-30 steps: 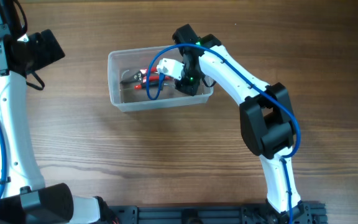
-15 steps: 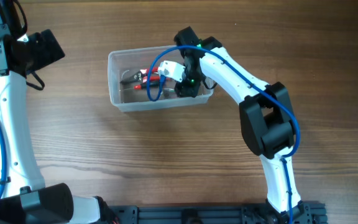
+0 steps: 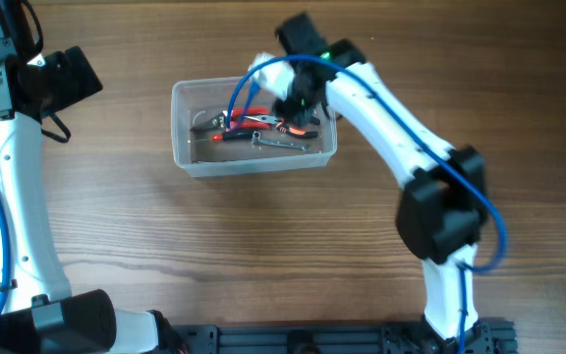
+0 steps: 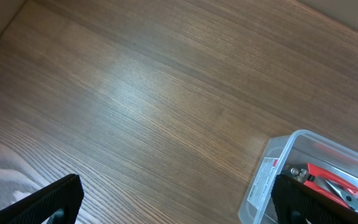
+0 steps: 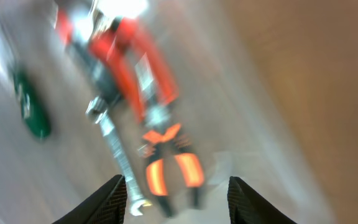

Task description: Pack container

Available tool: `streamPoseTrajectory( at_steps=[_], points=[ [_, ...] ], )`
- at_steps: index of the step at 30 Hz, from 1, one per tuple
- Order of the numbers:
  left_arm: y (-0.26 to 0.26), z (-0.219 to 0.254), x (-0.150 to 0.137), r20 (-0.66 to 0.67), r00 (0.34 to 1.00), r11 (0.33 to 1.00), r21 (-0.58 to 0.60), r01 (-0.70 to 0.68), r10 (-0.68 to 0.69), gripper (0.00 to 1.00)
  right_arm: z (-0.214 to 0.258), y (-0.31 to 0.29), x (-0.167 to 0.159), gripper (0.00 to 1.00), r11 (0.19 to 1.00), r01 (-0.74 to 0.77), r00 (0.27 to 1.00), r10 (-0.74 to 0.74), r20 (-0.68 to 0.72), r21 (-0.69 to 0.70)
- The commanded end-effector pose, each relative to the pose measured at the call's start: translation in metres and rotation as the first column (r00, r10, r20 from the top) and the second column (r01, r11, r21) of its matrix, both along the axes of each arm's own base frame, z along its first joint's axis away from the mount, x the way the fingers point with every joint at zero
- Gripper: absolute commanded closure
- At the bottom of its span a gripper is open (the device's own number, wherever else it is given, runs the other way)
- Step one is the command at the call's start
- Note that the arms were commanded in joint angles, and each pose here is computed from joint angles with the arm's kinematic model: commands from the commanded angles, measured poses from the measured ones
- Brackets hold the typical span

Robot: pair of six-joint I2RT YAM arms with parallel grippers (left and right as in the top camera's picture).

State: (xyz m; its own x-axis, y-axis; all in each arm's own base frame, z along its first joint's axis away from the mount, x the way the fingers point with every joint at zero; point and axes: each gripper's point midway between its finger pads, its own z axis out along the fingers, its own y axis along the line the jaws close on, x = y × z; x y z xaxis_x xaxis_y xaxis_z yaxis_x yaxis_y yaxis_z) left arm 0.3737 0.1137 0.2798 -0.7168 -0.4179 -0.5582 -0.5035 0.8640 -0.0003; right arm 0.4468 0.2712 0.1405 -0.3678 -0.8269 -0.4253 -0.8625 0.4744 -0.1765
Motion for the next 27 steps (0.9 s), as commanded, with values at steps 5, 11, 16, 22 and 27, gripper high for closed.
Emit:
streamPoseTrajectory(
  at_steps=[5, 11, 16, 22, 27],
  points=[
    [0.004, 0.000, 0.000, -0.002, 1.000, 1.000, 0.010, -0.010, 0.010, 0.00, 0.175, -0.057, 0.015, 0.41, 0.868, 0.423, 0.819, -0.489, 0.301, 0.259],
    [0.004, 0.000, 0.000, -0.002, 1.000, 1.000, 0.010, -0.010, 0.010, 0.00, 0.191, -0.121, -0.011, 0.34, 0.550, 0.730, 0.596, -0.803, 0.015, 0.404],
    [0.004, 0.000, 0.000, -0.002, 1.000, 1.000, 0.010, -0.010, 0.010, 0.00, 0.162, -0.167, -0.035, 0.33, 0.407, 0.869, 0.461, -0.873, -0.159, 0.281],
    [0.004, 0.000, 0.000, -0.002, 1.000, 1.000, 0.010, -0.010, 0.010, 0.00, 0.150, -0.206, -0.043, 0.26, 0.307, 0.928, 0.347, -0.917, -0.194, 0.212],
    [0.004, 0.000, 0.000, -0.002, 1.000, 1.000, 0.010, -0.010, 0.010, 0.00, 0.149, -0.212, -0.044, 0.00, 0.296, 0.934, 0.334, -0.922, -0.195, 0.201]
  ],
)
